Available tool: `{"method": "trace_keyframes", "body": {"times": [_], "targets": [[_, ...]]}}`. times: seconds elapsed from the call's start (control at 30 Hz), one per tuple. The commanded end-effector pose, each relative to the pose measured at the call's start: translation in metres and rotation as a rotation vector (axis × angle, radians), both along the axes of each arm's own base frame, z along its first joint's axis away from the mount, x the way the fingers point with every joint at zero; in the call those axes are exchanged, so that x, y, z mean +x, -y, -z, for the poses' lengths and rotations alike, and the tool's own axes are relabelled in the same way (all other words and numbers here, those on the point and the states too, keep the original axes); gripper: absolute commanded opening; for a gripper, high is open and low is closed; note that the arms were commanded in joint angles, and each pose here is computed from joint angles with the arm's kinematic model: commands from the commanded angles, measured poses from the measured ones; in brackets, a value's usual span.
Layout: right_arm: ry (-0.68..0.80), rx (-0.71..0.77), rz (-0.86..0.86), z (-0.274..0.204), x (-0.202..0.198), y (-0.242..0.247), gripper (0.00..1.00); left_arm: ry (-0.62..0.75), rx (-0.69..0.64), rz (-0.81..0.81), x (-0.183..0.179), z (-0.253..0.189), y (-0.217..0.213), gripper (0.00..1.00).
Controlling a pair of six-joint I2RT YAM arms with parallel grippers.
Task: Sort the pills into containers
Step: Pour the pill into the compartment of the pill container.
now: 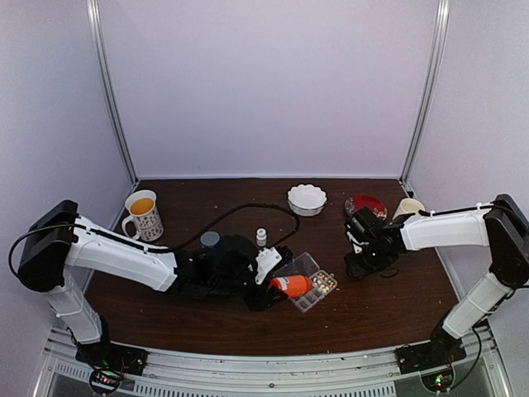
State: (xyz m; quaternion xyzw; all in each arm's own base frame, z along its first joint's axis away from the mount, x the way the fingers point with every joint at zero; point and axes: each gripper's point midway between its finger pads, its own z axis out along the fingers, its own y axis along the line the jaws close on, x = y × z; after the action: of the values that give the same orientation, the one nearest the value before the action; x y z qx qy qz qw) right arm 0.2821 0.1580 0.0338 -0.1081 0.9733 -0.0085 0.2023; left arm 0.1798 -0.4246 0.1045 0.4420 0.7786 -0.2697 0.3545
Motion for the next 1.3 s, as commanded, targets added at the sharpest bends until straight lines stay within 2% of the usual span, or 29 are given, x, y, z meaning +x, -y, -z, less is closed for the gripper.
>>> {"method": "trace_keyframes", "body": {"times": [0.0,0.3,0.57,1.03,1.17,1.27], "targets": [[0.028,-0.014,0.010,-0.005,0.009,0.001,0.00,-0.026,0.018,-0.013,0.001,0.021,0.005,0.00],[0.030,-0.014,0.012,-0.006,0.008,0.002,0.00,0.035,-0.028,-0.019,0.004,-0.022,0.000,0.00],[0.025,-0.013,0.011,-0.005,0.008,0.001,0.00,-0.029,0.026,-0.012,-0.001,0.020,0.002,0.00],[0.022,-0.014,0.010,-0.004,0.007,0.001,0.00,0.000,-0.099,0.023,-0.008,-0.028,0.005,0.00],[0.018,-0.013,0.009,-0.004,0.007,0.001,0.00,-0.006,-0.061,0.009,-0.005,-0.013,0.002,0.00],[0.015,-0.017,0.008,-0.003,0.007,0.001,0.00,-0.061,0.048,0.000,-0.005,0.015,0.004,0.00]]}}
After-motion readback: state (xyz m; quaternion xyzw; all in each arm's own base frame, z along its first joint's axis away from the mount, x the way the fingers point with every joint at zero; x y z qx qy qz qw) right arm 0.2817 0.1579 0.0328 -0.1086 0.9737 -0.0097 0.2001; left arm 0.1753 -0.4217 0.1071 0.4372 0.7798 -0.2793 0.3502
